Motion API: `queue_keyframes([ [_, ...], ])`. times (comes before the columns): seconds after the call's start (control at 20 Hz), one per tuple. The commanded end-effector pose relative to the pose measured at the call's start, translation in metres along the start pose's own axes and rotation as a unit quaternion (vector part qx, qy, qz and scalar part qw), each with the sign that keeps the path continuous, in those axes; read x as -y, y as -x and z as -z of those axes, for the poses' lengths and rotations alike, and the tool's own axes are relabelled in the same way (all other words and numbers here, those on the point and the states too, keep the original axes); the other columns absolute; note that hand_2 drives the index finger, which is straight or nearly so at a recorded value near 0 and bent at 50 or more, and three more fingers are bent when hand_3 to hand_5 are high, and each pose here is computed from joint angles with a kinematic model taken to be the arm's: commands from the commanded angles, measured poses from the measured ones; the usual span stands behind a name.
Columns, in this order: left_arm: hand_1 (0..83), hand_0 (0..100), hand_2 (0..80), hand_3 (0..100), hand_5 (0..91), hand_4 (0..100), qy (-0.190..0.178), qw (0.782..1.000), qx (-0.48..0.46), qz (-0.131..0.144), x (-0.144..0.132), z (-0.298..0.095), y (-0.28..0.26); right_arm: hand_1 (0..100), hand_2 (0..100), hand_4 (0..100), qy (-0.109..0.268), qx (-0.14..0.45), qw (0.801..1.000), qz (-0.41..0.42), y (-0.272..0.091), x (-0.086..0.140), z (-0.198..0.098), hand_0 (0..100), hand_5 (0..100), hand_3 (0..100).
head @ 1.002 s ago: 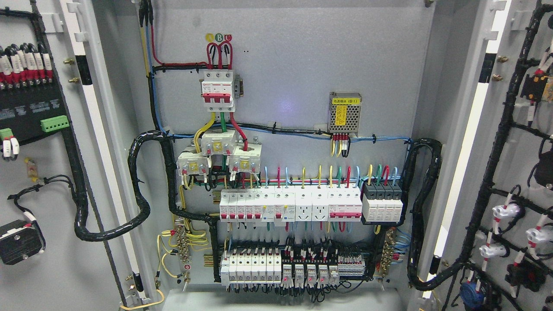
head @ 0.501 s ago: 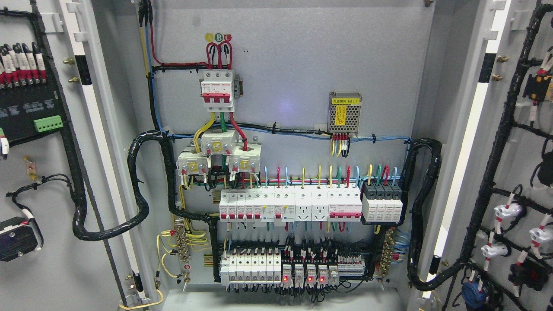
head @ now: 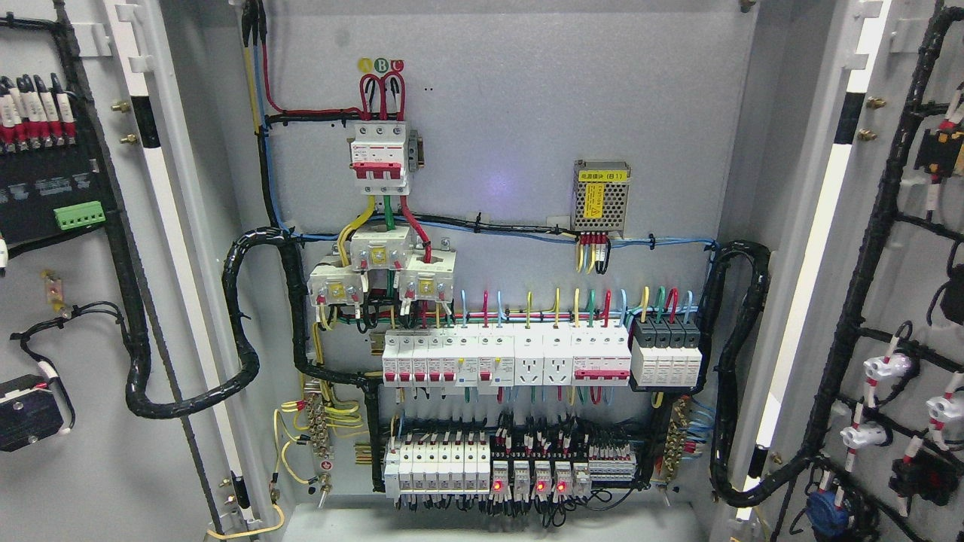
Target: Open door with both hands
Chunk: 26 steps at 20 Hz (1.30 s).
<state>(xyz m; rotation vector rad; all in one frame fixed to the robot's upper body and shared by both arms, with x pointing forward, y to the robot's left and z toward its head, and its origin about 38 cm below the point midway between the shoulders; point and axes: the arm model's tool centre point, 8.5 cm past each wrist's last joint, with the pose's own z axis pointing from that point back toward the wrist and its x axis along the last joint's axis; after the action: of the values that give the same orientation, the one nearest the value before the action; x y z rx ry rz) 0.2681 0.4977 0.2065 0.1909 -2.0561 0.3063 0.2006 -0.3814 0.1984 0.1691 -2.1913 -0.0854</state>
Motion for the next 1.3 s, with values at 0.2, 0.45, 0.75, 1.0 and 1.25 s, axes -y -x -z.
queue_keyframes([
  [0.2, 0.0, 0, 0.0, 0, 0.0, 0, 0.039, 0.999, -0.007, -0.003, 0.016, -0.007, -0.009, 0, 0, 0, -0.040, 0.008, 0.999, -0.001, -0.007, -0.008, 0.007, 0, 0, 0],
  [0.45, 0.0, 0, 0.0, 0, 0.0, 0, 0.063, 0.998, -0.020, -0.013, 0.031, -0.021, -0.011, 0, 0, 0, -0.070, 0.001, 0.997, 0.009, -0.002, -0.017, 0.011, 0, 0, 0],
  [0.75, 0.0, 0, 0.0, 0, 0.0, 0, 0.093, 0.994, -0.047, -0.028, 0.050, -0.045, -0.010, 0, 0, 0, -0.109, -0.033, 0.993, 0.042, 0.015, -0.039, 0.005, 0, 0, 0],
  [1.0, 0.0, 0, 0.0, 0, 0.0, 0, 0.120, 0.989, -0.071, -0.044, 0.071, -0.061, -0.002, 0, 0, 0, -0.147, -0.067, 0.986, 0.046, 0.033, -0.063, -0.010, 0, 0, 0],
  [1.25, 0.0, 0, 0.0, 0, 0.0, 0, 0.154, 0.981, -0.112, -0.028, 0.089, -0.088, 0.023, 0, 0, 0, -0.169, -0.138, 0.974, 0.056, 0.071, -0.083, -0.047, 0, 0, 0],
])
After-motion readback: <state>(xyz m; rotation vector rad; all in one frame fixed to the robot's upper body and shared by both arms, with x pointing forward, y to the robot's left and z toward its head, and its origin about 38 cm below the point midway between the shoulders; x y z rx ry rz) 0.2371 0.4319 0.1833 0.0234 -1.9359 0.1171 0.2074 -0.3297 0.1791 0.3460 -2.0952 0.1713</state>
